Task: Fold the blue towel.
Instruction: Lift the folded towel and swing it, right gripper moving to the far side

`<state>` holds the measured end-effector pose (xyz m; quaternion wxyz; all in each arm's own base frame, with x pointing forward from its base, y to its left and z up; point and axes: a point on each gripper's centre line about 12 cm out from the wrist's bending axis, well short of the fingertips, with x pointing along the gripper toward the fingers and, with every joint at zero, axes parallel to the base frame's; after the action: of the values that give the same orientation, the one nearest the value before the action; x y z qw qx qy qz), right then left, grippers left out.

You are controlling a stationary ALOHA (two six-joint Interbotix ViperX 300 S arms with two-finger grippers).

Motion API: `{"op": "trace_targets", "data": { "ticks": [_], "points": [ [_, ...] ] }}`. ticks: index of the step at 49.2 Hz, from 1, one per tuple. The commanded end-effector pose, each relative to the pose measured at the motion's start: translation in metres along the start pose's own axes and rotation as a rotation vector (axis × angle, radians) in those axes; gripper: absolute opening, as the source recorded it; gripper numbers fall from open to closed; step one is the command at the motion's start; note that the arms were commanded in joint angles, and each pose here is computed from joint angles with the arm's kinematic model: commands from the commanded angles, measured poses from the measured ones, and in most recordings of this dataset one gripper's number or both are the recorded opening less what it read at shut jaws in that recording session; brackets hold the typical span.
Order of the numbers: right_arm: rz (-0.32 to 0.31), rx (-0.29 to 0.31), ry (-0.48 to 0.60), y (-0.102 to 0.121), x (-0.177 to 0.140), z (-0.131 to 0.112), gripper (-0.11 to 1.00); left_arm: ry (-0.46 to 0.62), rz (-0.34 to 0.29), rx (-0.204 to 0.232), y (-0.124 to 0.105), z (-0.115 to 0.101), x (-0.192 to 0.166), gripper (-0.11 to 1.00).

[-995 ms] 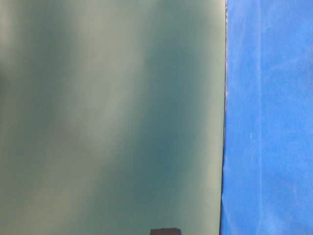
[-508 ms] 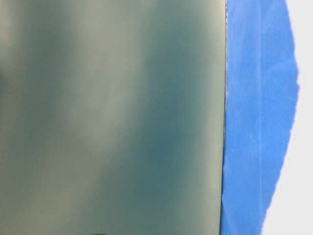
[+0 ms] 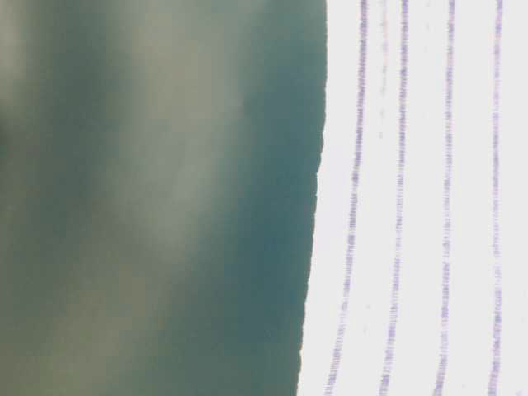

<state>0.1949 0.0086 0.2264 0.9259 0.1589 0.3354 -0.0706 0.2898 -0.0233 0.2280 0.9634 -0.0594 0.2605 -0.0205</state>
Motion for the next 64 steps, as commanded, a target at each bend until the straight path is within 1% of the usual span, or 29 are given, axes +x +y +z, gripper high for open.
{"op": "trace_targets", "data": {
  "ticks": [1,11,19,23,33,40,45,50,55,64],
  "points": [
    [0.007,-0.012,-0.027,0.004,-0.003,0.010,0.03,-0.025,-0.006,0.002,-0.002,0.009,-0.001,0.02],
    [-0.023,-0.031,-0.044,-0.001,0.002,0.015,0.03,-0.027,-0.008,-0.001,-0.003,0.012,0.005,0.02],
    [-0.086,-0.036,-0.097,-0.017,0.012,0.028,0.03,-0.035,-0.034,0.016,-0.013,0.017,0.020,0.02],
    [-0.127,-0.025,-0.122,-0.028,0.017,0.037,0.03,-0.044,-0.049,0.024,-0.020,0.021,0.027,0.02],
    [-0.254,0.012,-0.167,-0.064,0.024,0.059,0.03,-0.083,-0.092,0.051,-0.038,0.037,0.050,0.02],
    [-0.335,0.022,-0.196,-0.090,0.027,0.076,0.03,-0.091,-0.116,0.070,-0.052,0.045,0.071,0.02],
    [-0.376,0.018,-0.200,-0.104,0.031,0.084,0.03,-0.100,-0.128,0.093,-0.059,0.050,0.086,0.02],
    [-0.399,0.018,-0.204,-0.114,0.036,0.091,0.03,-0.114,-0.131,0.116,-0.064,0.057,0.101,0.02],
    [-0.398,0.017,-0.221,-0.122,0.043,0.099,0.03,-0.128,-0.131,0.140,-0.067,0.065,0.115,0.02],
    [-0.401,-0.010,-0.234,-0.131,0.056,0.116,0.03,-0.151,-0.128,0.189,-0.072,0.079,0.138,0.02]
  ]
}}
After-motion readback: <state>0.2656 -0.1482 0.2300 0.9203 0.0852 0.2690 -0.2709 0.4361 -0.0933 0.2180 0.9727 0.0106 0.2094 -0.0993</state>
